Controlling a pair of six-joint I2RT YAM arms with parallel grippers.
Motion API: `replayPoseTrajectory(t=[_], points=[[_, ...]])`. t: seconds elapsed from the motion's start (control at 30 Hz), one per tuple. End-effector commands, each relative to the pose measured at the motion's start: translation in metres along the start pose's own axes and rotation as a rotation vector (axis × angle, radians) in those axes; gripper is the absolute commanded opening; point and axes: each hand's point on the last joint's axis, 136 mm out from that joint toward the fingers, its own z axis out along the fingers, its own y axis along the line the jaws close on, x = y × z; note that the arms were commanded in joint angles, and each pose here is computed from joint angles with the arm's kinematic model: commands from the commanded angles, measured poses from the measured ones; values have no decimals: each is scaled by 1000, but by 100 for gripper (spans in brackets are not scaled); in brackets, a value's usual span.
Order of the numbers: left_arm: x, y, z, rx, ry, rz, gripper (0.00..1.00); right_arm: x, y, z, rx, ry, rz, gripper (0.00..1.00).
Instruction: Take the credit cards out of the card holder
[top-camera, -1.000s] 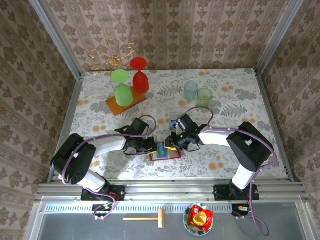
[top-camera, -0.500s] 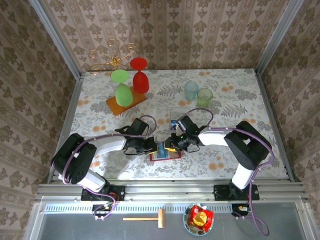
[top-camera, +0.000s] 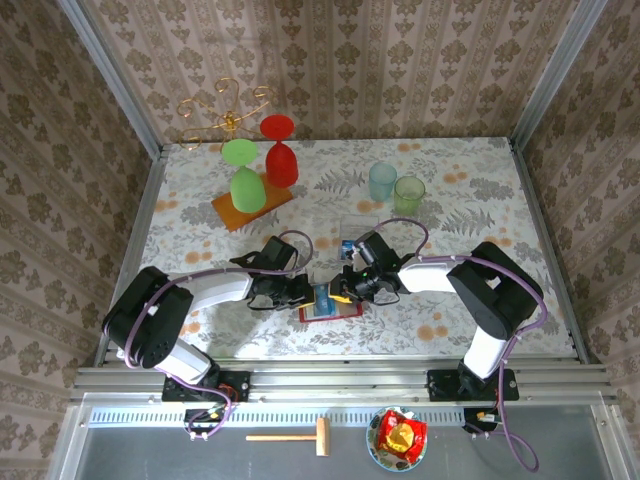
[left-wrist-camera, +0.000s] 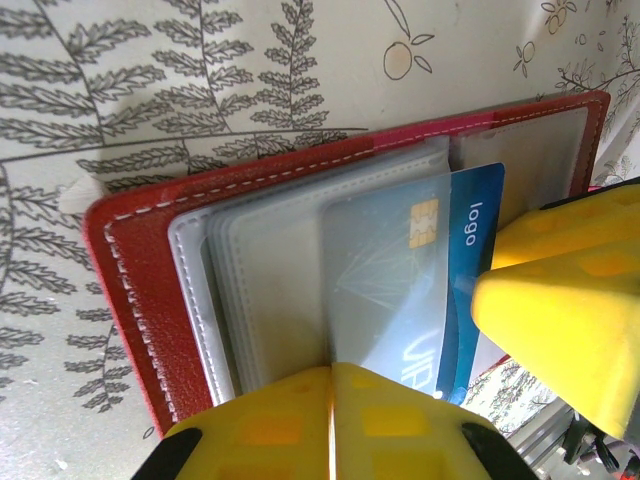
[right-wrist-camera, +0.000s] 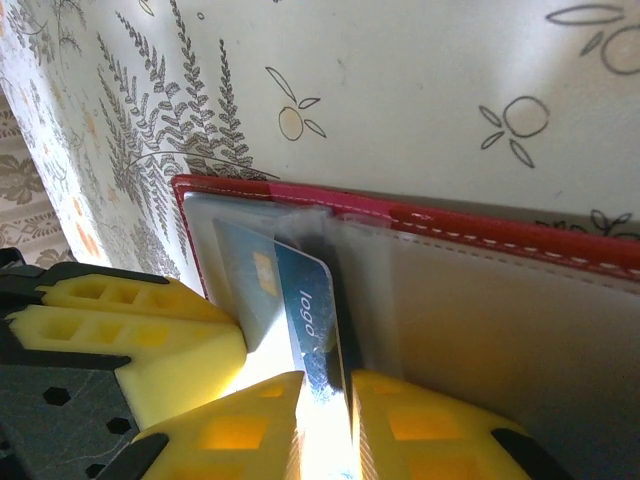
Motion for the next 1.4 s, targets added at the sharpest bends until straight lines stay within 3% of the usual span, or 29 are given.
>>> replayPoseTrajectory(t=[0.0,0.33,0.9,1.2,1.37], points=[[3,6,1,-31,11,3,9,3,0,4,-26,21,14,18],[3,6,-2,-40,6,4,9,2,-8,-3,6,-6,13,11],[3,7,-2,-32,-3,1,9,-6,-24,-48,167,-65,-71,6],[3,6,-2,-25,-3,4,9,-7,-11,-44,136,-51,-83,6],[3,6,-1,-25,-2,4,9,-1,0,-38,101,-31,-62,13]])
